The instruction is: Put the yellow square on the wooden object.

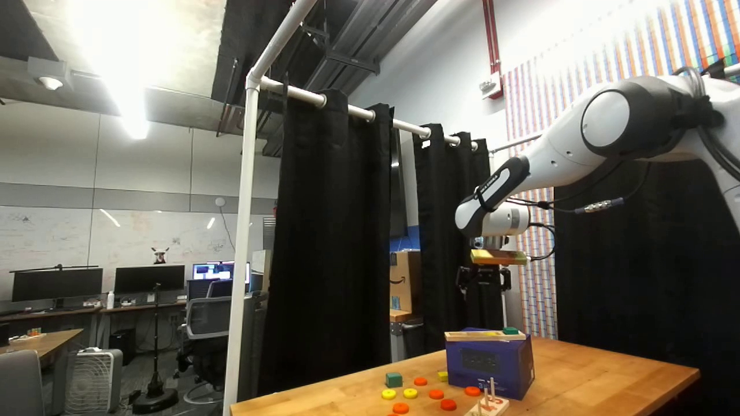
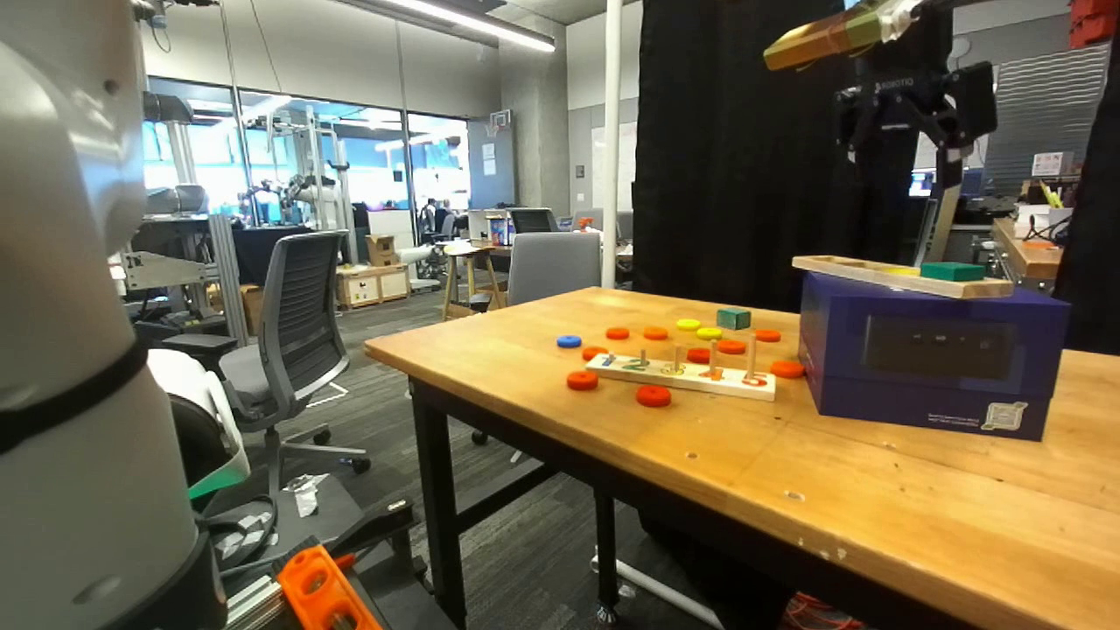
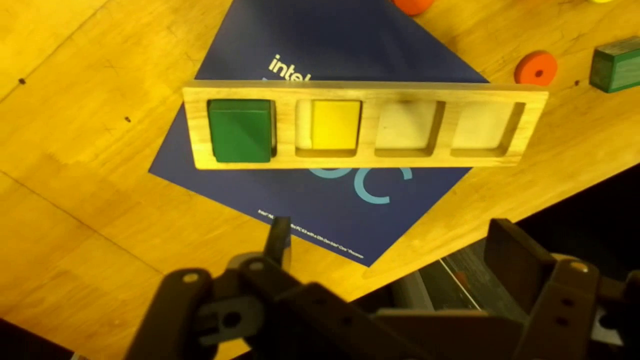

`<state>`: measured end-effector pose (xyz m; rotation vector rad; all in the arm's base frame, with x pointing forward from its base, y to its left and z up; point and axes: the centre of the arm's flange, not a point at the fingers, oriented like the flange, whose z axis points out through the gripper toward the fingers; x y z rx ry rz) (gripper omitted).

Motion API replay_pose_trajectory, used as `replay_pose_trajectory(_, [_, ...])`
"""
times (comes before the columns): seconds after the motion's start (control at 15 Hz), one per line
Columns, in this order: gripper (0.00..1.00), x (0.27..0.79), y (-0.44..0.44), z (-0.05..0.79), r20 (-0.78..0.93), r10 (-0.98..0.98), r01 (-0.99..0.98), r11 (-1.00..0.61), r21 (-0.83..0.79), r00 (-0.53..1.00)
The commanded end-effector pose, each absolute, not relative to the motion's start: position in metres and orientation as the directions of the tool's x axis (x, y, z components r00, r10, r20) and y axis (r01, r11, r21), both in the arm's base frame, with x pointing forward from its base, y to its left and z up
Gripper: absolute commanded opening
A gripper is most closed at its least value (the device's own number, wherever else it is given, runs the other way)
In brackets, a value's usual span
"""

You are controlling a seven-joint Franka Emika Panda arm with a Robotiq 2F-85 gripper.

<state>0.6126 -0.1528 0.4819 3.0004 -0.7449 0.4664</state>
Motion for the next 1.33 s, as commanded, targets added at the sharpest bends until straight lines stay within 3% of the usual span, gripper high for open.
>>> replay_pose_trajectory(0.0, [1.0,0.579,-0.134,0.529,0.305,-0.439,-0.448,-0.893,-0.043,0.845])
replay_pose_trajectory(0.47, [1.0,0.47,-0.097,0.563,0.257,-0.329,-0.34,-0.94,-0.001,0.909])
replay_pose_trajectory(1.27, [1.0,0.313,-0.089,0.486,0.089,-0.023,-0.026,-0.999,0.04,0.996])
